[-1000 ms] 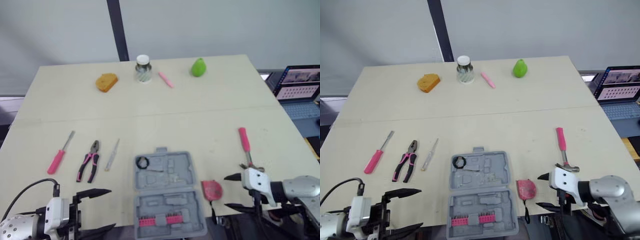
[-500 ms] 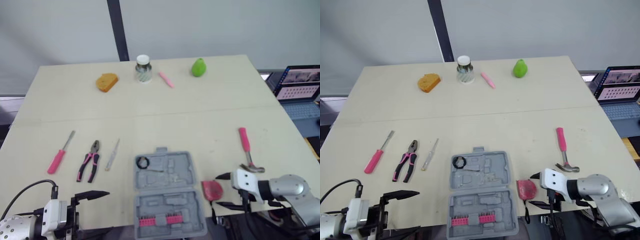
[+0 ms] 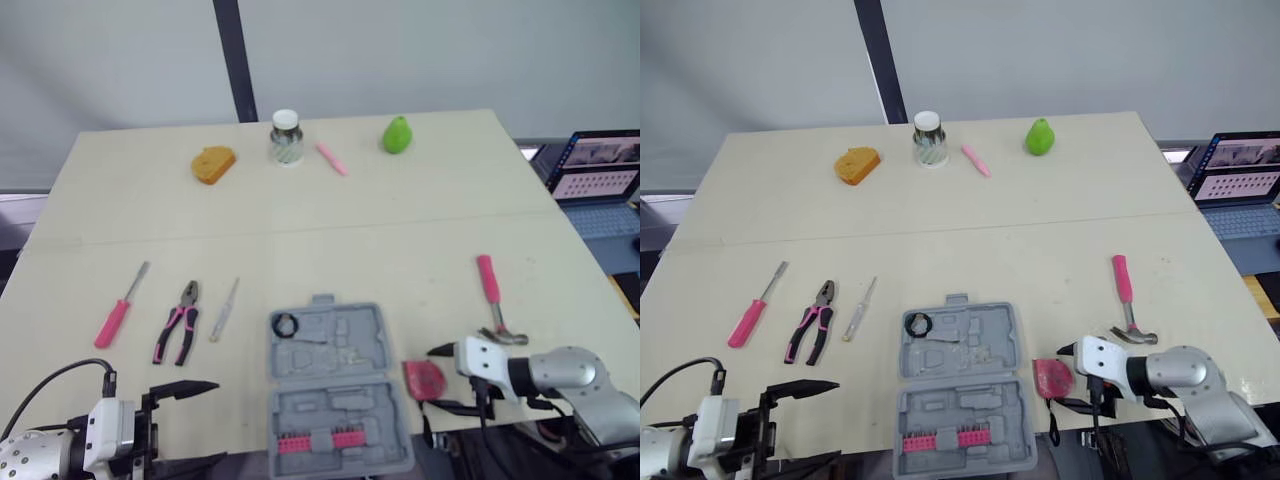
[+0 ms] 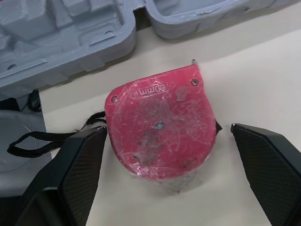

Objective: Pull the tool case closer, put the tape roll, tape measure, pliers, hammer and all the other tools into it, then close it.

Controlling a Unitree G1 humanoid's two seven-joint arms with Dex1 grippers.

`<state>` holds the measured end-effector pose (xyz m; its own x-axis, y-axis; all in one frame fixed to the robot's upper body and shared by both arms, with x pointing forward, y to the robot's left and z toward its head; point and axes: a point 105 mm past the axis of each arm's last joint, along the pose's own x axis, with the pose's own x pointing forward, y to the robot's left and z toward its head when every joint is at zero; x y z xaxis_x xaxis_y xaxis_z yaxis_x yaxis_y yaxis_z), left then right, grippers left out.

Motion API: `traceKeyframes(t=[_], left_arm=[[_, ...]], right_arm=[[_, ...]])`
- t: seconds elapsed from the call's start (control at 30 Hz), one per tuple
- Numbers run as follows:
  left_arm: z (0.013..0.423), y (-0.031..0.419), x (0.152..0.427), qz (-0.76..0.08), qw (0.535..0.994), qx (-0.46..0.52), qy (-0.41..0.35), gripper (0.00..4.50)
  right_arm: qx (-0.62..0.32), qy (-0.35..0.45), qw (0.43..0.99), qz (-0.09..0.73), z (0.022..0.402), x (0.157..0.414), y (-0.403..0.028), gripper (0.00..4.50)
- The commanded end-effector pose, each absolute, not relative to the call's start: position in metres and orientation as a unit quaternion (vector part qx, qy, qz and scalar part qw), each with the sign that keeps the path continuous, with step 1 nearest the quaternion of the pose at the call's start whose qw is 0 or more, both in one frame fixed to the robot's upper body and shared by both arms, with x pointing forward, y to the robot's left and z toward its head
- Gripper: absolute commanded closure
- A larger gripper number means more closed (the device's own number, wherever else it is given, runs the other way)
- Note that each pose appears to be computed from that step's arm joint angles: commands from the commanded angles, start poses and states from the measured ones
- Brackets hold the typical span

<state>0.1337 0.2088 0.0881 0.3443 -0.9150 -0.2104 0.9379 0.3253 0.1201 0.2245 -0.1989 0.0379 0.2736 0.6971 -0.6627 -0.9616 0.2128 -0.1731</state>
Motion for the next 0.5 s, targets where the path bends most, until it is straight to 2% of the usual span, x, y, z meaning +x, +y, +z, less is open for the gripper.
traceKeyframes(t=[0.03, 0.23, 0.3, 0.4, 0.5], left_arm=[[0.0918, 0.2123, 0.131, -0.566, 0.814, 0.12, 0.053, 0.0], [0.092, 0.2146, 0.1303, -0.564, 0.815, 0.124, 0.055, 0.0], [0.0929, 0.2146, 0.1309, -0.563, 0.815, 0.125, 0.054, 0.0], [0.0938, 0.2141, 0.1317, -0.564, 0.815, 0.125, 0.053, 0.0], [0.0941, 0.2137, 0.1323, -0.563, 0.816, 0.122, 0.051, 0.0]], right_arm=[[-0.29, 0.216, 0.744, 0.561, 0.0402, 0.2251, -0.1947, 0.02], [-0.288, 0.214, 0.742, 0.566, 0.0387, 0.2241, -0.1921, 0.02], [-0.288, 0.212, 0.742, 0.567, 0.0389, 0.2238, -0.1913, 0.53], [-0.287, 0.209, 0.743, 0.568, 0.0389, 0.2232, -0.1904, 1.54], [-0.285, 0.211, 0.744, 0.566, 0.0391, 0.223, -0.1912, 1.54]])
